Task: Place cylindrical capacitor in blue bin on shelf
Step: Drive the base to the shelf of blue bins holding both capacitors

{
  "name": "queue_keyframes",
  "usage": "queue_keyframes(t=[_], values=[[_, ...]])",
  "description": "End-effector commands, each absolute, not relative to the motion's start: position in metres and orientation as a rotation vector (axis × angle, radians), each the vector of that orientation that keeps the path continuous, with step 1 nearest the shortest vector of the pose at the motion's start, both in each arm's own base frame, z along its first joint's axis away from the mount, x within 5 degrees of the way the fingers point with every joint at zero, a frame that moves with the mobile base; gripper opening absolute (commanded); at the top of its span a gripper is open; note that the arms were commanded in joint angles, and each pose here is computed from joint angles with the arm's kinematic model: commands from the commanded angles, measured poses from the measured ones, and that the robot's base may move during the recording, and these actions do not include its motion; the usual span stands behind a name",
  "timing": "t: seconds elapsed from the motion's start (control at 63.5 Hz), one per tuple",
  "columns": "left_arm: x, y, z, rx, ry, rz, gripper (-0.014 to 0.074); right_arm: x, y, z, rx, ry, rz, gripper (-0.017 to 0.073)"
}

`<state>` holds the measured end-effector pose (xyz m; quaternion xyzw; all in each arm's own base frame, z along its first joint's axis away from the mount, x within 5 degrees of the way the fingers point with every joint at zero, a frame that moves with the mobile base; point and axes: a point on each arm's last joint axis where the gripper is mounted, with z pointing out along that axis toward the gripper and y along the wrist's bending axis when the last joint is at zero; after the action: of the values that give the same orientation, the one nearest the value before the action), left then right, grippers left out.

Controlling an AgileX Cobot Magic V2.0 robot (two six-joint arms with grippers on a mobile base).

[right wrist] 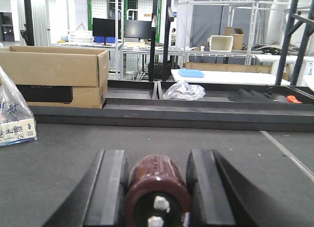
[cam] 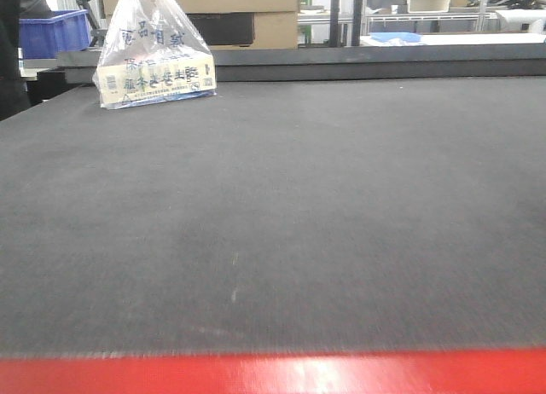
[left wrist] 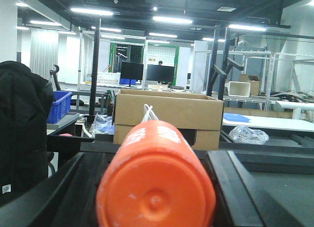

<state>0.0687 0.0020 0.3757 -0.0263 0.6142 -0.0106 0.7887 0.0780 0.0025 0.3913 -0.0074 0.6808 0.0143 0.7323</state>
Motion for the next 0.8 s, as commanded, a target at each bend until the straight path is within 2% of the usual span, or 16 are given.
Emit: queue_keyframes(t=[0.0, 0.788], values=[[0.0664, 0.0016, 0.3786, -0.057, 1.290, -0.034, -0.0111, 0.0767, 0.0021, 0.3933, -0.023, 1.472, 0.018, -0.0167], [0.0654, 0.0017, 0.3788, -0.058, 1.286, -0.032, -0.0111, 0.0767, 0.0021, 0.3933, -0.023, 1.472, 0.018, -0.0167]])
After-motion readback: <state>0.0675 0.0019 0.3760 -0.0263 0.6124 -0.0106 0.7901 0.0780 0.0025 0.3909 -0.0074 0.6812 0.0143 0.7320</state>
